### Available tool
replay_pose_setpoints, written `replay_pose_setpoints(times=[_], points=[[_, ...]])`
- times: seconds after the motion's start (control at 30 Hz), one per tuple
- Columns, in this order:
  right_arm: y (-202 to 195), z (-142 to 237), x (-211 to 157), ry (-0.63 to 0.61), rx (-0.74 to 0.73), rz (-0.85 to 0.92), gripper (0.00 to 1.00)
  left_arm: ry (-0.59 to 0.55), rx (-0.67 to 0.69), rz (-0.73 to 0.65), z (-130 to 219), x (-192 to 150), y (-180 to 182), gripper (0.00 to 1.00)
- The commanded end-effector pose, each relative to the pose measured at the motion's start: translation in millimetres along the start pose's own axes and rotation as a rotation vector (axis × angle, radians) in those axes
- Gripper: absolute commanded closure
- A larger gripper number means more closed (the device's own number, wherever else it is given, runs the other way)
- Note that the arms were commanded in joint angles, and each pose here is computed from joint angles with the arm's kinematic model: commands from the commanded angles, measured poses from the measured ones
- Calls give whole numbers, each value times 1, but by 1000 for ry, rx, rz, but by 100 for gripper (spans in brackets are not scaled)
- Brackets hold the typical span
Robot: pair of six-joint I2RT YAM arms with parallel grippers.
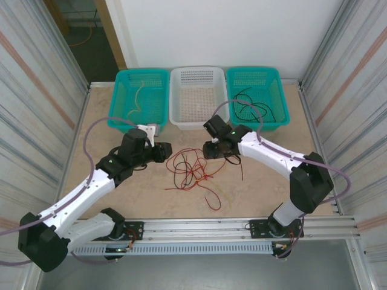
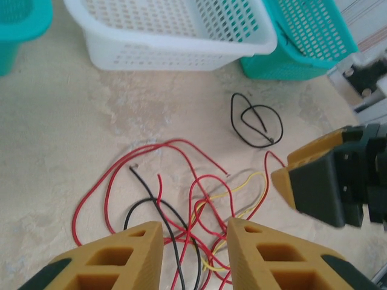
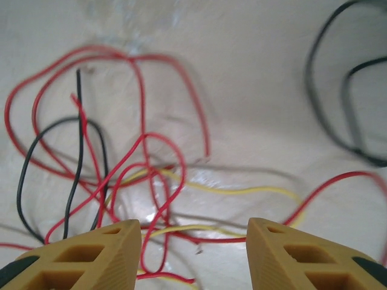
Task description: Untangle the cables
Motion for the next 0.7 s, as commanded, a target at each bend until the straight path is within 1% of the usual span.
replay_pose_setpoints(times=[0.0, 0.2, 0.33, 0.4, 0.47, 0.5, 0.6, 0.67], points=[[15, -24, -21, 90, 50, -25, 53, 18, -16, 36, -6, -5, 2, 63], [18, -51, -32, 142, 39, -58, 57, 72, -11, 31, -25, -15, 2, 60], [20, -57, -33, 156, 59, -60, 67, 108, -5, 5, -39, -24, -3, 58], [19, -60, -33, 161, 61, -67, 70, 129, -4, 1, -48, -28, -4, 56], [17, -61, -33, 162, 54, -78, 77, 152, 0, -6, -56, -32, -6, 53], [17, -59, -33, 158, 57, -79, 84, 161, 4, -6, -60, -34, -6, 52], [19, -42, -28, 113, 91, -76, 98, 180, 13, -4, -70, -37, -7, 44], [21, -24, -22, 61, 124, -69, 100, 195, 4, -15, -77, -39, -9, 36]])
Point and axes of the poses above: each hand's point on the last joint's axis, 136 mm out from that joint toward the fingers, its own z axis back along the fingers, its own y axis along the line the jaws close on, x = y × z, the point moved 7 cm from there along z, back along the fingers, and after that the axes turned 1 degree about -z, right-handed, at the moved point
